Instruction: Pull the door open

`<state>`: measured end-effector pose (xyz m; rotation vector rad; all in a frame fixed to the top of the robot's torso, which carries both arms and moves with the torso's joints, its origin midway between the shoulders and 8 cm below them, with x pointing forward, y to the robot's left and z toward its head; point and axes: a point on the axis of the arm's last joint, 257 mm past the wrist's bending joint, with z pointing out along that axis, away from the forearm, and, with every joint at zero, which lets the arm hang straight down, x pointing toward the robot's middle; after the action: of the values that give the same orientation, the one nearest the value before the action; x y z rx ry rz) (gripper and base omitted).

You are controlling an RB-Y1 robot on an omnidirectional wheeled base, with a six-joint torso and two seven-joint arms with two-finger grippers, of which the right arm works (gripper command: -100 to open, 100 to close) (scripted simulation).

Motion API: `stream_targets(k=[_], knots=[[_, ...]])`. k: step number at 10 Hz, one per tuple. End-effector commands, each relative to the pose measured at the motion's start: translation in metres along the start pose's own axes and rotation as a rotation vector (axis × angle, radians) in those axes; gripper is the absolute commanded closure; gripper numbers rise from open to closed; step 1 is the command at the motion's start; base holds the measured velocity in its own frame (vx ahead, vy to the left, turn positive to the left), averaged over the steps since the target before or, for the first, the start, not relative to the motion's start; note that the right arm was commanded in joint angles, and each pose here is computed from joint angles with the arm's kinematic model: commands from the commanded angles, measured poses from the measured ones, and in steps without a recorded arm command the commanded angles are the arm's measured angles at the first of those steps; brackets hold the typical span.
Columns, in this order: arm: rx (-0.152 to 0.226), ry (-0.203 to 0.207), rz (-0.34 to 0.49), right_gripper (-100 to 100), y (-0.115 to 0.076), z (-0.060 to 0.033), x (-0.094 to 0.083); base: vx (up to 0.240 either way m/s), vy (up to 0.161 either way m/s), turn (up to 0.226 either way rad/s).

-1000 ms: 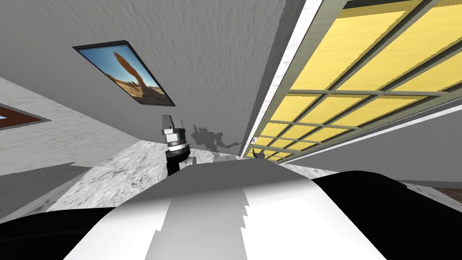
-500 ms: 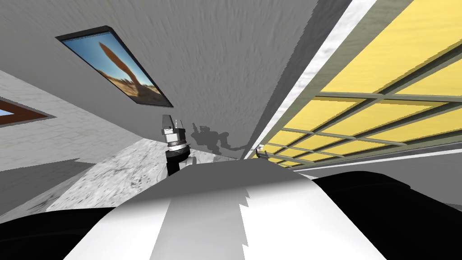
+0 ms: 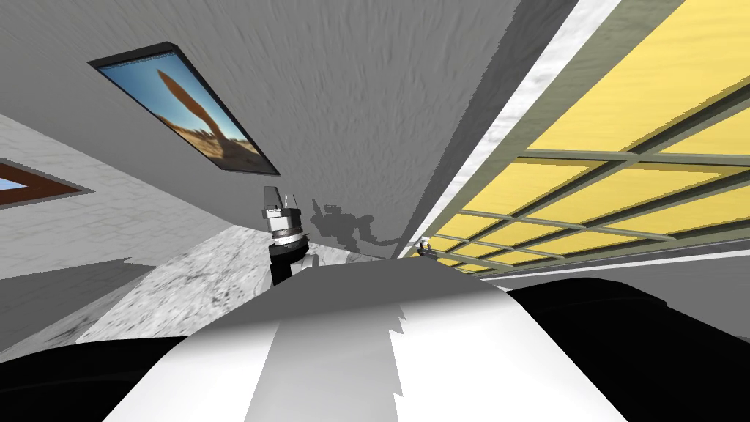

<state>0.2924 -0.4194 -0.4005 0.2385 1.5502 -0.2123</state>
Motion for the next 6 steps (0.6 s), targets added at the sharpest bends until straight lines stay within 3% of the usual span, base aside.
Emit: stream_targets(k=[1,3,4,6], knots=[[-0.002,-0.001,0.002,100,0.001,0.0004,0.0,0.0,0.0,0.0],[-0.002,-0.001,0.002,100,0.001,0.0004,0.0,0.0,0.0,0.0],[0.048,0.029,0.037,100,-0.013,0.0019,0.007,-0.018,0.014,0.001],[0.111,0.068,0.089,100,-0.03,0.0029,0.018,-0.035,0.025,0.006]])
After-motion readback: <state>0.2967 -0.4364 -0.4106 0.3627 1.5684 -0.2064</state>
